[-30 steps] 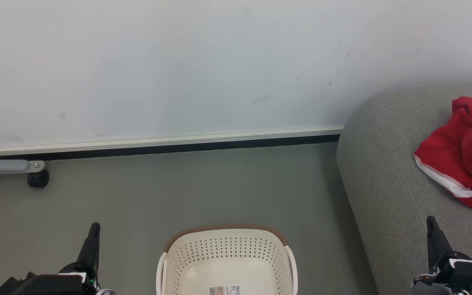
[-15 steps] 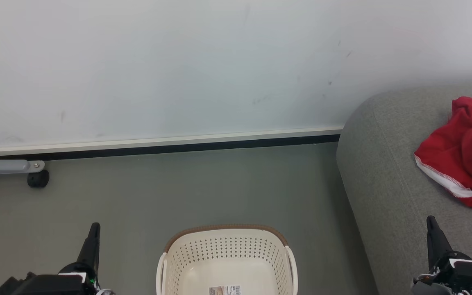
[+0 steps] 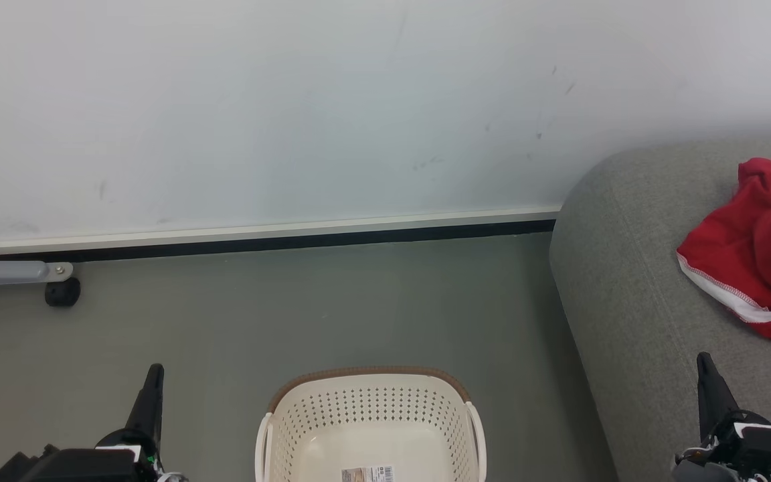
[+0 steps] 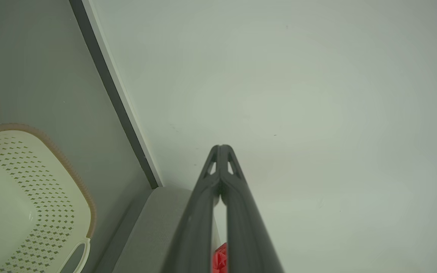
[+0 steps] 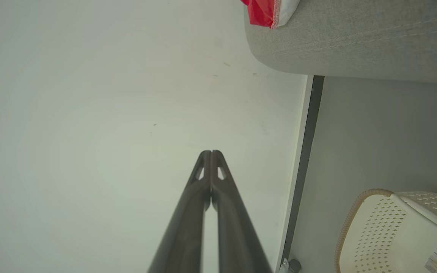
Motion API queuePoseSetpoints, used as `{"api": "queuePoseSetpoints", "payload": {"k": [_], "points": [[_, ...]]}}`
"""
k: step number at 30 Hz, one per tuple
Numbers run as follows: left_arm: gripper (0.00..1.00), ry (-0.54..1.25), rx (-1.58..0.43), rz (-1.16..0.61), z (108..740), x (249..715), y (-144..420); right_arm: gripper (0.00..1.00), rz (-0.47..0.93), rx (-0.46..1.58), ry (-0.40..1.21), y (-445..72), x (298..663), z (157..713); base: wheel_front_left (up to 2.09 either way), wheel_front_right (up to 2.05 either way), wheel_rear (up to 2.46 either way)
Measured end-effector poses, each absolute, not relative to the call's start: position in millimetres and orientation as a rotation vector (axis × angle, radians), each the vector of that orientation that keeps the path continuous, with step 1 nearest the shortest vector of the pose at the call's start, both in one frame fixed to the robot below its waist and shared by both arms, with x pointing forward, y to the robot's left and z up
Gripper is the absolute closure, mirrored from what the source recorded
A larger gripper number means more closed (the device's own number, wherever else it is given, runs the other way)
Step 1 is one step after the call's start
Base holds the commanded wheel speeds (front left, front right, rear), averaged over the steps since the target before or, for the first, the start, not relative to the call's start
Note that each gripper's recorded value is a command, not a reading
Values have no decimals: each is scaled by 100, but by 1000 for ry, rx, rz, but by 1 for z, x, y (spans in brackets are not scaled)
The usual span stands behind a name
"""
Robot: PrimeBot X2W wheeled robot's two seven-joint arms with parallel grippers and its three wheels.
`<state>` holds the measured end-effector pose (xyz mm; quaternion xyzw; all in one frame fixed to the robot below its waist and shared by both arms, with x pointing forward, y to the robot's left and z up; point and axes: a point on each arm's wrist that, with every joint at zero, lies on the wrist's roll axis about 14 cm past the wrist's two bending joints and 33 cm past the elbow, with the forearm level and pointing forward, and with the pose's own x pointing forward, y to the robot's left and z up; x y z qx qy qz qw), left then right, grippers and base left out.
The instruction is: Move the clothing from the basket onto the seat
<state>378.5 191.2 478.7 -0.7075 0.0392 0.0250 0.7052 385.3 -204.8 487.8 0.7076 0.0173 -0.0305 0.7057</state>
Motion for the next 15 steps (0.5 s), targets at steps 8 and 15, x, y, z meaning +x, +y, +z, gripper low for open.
{"api": "queuePoseSetpoints", "payload": {"k": [8,15], "points": [[100,87,-1573,56,479,379,191,100,-68,1573,38,-205,385,488,0,0,0],[100,87,-1573,56,479,379,191,100,-68,1573,38,-205,385,488,0,0,0]]}}
